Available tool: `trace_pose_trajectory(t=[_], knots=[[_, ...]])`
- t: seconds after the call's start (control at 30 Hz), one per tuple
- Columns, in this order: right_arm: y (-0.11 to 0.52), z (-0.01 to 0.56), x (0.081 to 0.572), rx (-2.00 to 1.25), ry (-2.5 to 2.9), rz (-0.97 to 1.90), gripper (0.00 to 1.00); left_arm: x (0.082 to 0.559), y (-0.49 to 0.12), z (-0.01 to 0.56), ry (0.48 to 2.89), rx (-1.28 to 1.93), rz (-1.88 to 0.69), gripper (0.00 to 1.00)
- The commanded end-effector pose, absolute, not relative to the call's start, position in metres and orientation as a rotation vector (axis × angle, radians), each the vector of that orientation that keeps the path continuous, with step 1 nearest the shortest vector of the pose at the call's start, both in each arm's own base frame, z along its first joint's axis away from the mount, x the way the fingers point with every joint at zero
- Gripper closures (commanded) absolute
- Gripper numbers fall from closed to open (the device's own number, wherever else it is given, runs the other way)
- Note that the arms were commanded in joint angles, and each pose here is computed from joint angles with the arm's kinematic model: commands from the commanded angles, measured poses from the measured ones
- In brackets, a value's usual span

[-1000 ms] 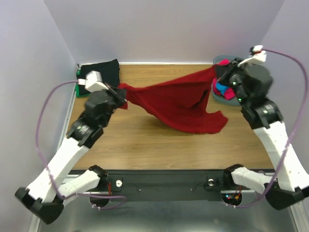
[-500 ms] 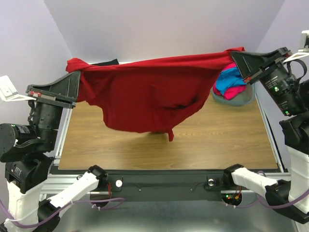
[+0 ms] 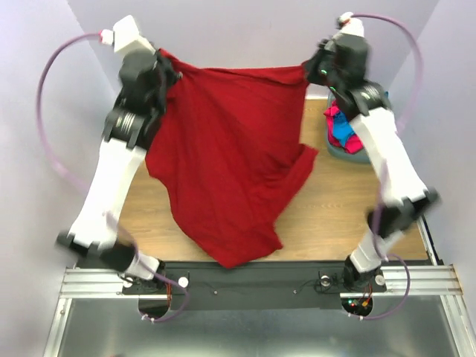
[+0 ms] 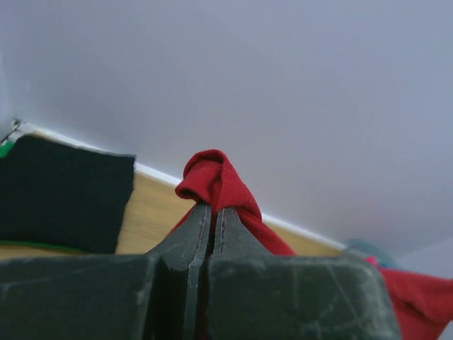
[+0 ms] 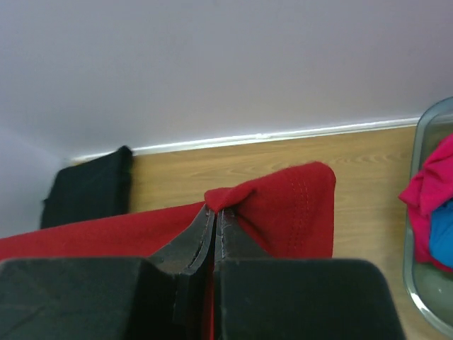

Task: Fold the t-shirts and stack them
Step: Flatten the tshirt out

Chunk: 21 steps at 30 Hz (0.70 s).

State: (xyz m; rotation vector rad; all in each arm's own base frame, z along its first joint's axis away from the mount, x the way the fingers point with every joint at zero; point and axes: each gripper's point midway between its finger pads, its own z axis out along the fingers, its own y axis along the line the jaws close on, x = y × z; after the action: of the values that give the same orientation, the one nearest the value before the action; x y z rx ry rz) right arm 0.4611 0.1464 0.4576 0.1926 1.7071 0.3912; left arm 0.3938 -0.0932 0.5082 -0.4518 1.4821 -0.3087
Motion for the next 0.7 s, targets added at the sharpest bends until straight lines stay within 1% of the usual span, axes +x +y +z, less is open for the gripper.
trace_pose_trajectory(t=[0.0,0.03,0.1,0.17,0.2,0.23,0.27,0.3,0.33,0.4,0.43,0.47,0.5,0.53,0.57,0.6,0.63,0.67], knots=[[0.112,0.52,0.492,0.288,1.521,0.326,1.0,0.413,-0.071,0.57,1.36,-0.382,-0.334,1.0],[0.105,0.563,0.483,0.304,1.412,0.357,1.0,0.414,-0.07,0.59,1.314,-0.369,-0.343,1.0],[0.095,0.573,0.496,0.329,1.371,0.385,1.0,0.411,-0.071,0.606,1.282,-0.334,-0.337,1.0],[0.094,0.586,0.492,0.314,1.335,0.435,1.0,0.4,-0.072,0.623,1.245,-0.305,-0.356,1.0],[0.088,0.595,0.482,0.319,1.317,0.45,1.0,0.389,-0.071,0.633,1.216,-0.29,-0.362,1.0],[0.088,0.594,0.477,0.312,1.322,0.458,1.0,0.383,-0.071,0.636,1.206,-0.277,-0.371,1.0],[0.09,0.593,0.473,0.299,1.325,0.468,1.0,0.384,-0.073,0.628,1.224,-0.267,-0.372,1.0],[0.092,0.564,0.479,0.297,1.398,0.459,1.0,0.382,-0.072,0.624,1.23,-0.266,-0.369,1.0],[0.092,0.571,0.462,0.282,1.387,0.472,1.0,0.377,-0.072,0.612,1.247,-0.263,-0.366,1.0],[0.093,0.552,0.453,0.253,1.438,0.465,1.0,0.374,-0.07,0.591,1.277,-0.266,-0.358,1.0],[0.091,0.53,0.444,0.257,1.49,0.45,1.0,0.354,-0.064,0.596,1.238,-0.274,-0.369,1.0],[0.091,0.518,0.438,0.257,1.517,0.449,1.0,0.369,-0.068,0.543,1.344,-0.282,-0.348,1.0],[0.091,0.505,0.432,0.254,1.545,0.444,1.0,0.367,-0.069,0.52,1.378,-0.293,-0.354,1.0],[0.088,0.47,0.418,0.26,1.616,0.432,1.0,0.36,-0.069,0.473,1.44,-0.324,-0.375,1.0],[0.089,0.451,0.411,0.262,1.652,0.436,0.99,0.355,-0.07,0.447,1.474,-0.356,-0.396,1.0],[0.086,0.428,0.402,0.281,1.694,0.427,0.99,0.338,-0.066,0.437,1.454,-0.387,-0.433,1.0],[0.084,0.369,0.394,0.307,1.811,0.4,0.99,0.338,-0.075,0.37,1.581,-0.392,-0.455,1.0],[0.078,0.357,0.371,0.334,1.813,0.404,0.99,0.331,-0.08,0.345,1.618,-0.442,-0.513,1.0]])
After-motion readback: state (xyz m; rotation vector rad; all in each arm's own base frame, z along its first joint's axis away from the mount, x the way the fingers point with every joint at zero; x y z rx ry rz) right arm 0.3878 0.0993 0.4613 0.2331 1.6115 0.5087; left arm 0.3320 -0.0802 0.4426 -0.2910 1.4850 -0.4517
